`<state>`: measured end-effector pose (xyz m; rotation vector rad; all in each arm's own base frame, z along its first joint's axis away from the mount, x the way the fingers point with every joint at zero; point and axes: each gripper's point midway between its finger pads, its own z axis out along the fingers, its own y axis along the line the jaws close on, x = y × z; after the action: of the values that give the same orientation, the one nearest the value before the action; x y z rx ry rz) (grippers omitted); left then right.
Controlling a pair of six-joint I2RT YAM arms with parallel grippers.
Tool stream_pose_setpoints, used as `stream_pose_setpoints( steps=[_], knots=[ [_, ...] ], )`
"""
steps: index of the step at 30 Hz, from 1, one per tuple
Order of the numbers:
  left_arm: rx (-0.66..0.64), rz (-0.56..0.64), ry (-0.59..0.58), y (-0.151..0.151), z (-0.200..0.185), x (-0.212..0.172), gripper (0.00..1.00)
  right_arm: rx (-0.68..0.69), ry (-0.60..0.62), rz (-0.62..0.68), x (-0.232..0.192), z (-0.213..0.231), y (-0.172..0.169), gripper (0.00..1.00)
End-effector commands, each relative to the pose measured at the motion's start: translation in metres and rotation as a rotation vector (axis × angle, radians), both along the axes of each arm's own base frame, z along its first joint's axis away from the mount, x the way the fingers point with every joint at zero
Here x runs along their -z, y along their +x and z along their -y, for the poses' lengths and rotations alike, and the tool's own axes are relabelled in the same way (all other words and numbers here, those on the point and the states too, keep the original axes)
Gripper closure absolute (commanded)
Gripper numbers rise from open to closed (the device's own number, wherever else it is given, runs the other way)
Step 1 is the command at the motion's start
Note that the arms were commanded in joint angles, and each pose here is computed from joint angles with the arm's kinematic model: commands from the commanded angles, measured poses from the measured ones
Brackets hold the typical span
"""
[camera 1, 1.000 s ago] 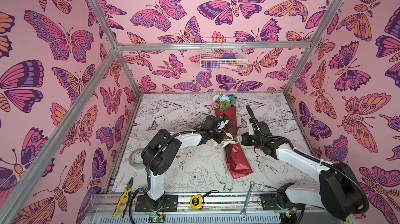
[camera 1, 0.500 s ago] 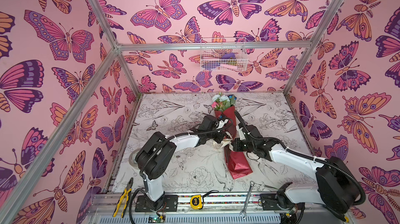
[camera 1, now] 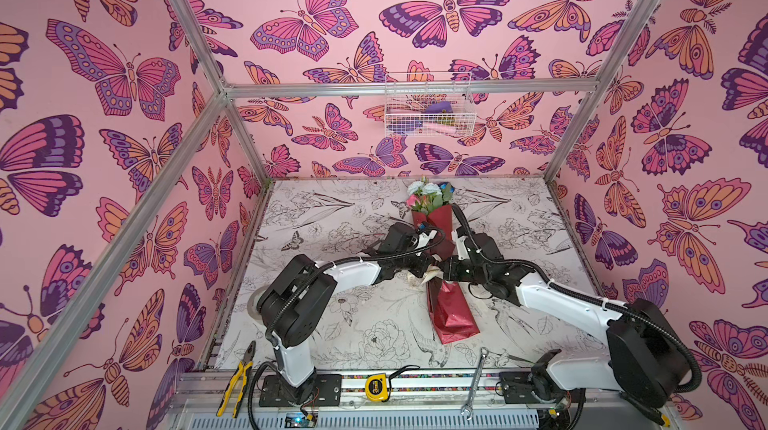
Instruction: Tie the bouquet of fake flowers
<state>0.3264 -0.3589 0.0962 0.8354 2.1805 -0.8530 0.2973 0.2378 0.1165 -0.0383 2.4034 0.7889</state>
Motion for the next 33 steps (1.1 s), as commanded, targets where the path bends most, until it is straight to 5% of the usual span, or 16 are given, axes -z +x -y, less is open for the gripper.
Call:
stream_pose_setpoints(
  steps=[1,5,11,17,26,33],
  knots=[
    [0.006,-0.003,-0.037,-0.004,0.002,-0.010,0.98,0.009,0.040,0.026,-0.013,-0.007,0.004,1.00],
    [0.002,-0.012,-0.035,-0.005,0.001,-0.008,0.98,0.036,-0.009,0.008,-0.007,0.006,-0.003,0.99],
    [0.007,-0.006,-0.029,-0.005,0.001,-0.007,0.98,0.241,-0.179,-0.011,-0.007,0.071,-0.011,0.66],
    [0.005,0.000,-0.033,-0.005,0.001,-0.008,0.98,0.312,-0.091,-0.068,-0.006,0.089,-0.009,0.41],
    [0.009,0.001,-0.036,-0.005,0.001,-0.008,0.98,0.266,-0.015,-0.157,0.017,0.063,0.008,0.35],
    [0.007,0.004,-0.032,-0.005,0.000,-0.006,0.98,0.239,0.002,-0.229,0.039,0.056,0.022,0.39]
  ],
)
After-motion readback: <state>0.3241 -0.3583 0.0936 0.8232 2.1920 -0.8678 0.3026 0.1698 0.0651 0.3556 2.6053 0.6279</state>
